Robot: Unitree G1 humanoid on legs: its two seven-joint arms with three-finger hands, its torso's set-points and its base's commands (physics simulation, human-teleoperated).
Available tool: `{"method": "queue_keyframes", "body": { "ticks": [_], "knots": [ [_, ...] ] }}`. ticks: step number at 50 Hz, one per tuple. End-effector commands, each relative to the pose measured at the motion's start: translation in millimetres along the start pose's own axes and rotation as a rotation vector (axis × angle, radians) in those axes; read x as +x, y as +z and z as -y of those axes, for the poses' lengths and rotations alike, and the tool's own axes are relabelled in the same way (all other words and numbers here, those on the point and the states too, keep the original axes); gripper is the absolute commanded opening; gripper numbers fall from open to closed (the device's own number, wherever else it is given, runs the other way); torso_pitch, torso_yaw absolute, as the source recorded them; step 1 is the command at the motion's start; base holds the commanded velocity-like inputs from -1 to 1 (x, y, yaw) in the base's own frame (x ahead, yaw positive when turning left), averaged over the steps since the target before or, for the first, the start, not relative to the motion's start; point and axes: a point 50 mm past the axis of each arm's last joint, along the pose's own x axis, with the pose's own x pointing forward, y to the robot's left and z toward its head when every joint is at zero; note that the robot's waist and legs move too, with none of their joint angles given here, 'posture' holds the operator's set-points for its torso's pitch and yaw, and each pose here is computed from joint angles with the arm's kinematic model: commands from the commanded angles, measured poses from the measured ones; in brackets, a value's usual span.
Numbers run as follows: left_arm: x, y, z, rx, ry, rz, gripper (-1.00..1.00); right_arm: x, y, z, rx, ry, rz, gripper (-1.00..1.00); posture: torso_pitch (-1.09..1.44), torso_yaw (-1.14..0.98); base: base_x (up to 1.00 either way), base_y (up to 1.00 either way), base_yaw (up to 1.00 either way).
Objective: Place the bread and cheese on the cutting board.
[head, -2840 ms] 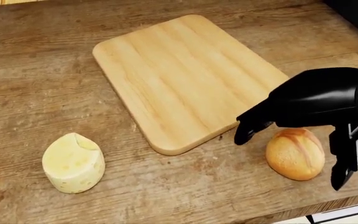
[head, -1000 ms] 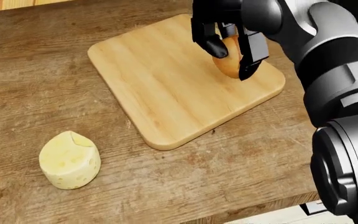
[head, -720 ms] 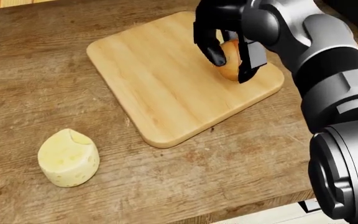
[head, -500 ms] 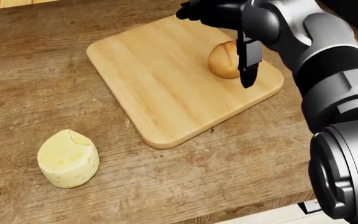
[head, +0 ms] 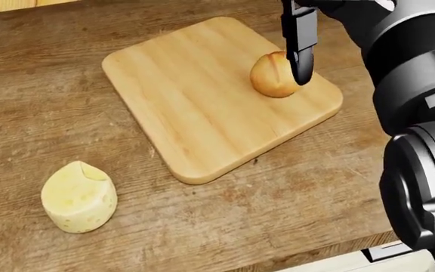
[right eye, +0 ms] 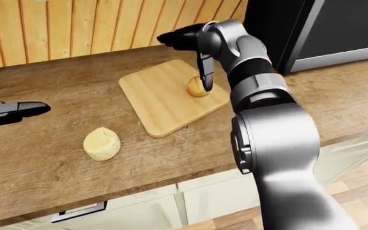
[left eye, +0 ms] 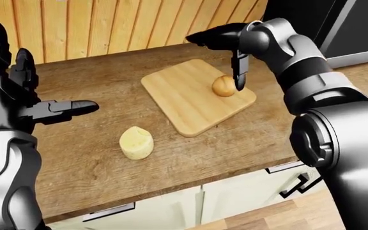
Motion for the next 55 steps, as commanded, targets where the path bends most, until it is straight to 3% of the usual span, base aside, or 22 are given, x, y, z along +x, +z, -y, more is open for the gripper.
{"method": "queue_keyframes", "body": {
  "ticks": [1,12,23,26,31,43,55],
  "knots": [
    [0.7,16.1,-1.2,0.012,0.006,0.084,1.0,-8.4,7.8,25.1,-0.016,-0.071,0.035,1.0,0.0,0.0,0.0,0.0,0.0],
    [-1.9,19.2,-0.2,0.013,-0.009,0.108,1.0,-3.7,33.0,32.8,-0.034,-0.063,0.136,1.0,0.0,0.0,0.0,0.0,0.0],
    [-2.0,20.4,0.3,0.02,-0.015,0.117,1.0,3.6,67.8,39.1,0.01,-0.055,0.268,1.0,0.0,0.0,0.0,0.0,0.0],
    [-1.1,19.6,-0.6,0.025,-0.007,0.11,1.0,5.9,81.9,38.3,-0.009,-0.038,0.326,1.0,0.0,0.0,0.0,0.0,0.0],
    [-0.3,19.6,-1.0,0.025,-0.004,0.108,1.0,7.6,92.6,37.7,-0.022,-0.025,0.364,1.0,0.0,0.0,0.0,0.0,0.0],
    [-0.6,19.1,-1.0,0.021,-0.001,0.102,1.0,13.4,122.7,27.9,-0.086,0.005,0.482,1.0,0.0,0.0,0.0,0.0,0.0],
    [-1.8,18.8,-0.8,0.022,-0.003,0.101,1.0,21.4,142.9,11.8,-0.095,0.012,0.55,1.0,0.0,0.0,0.0,0.0,0.0]
  ]
}}
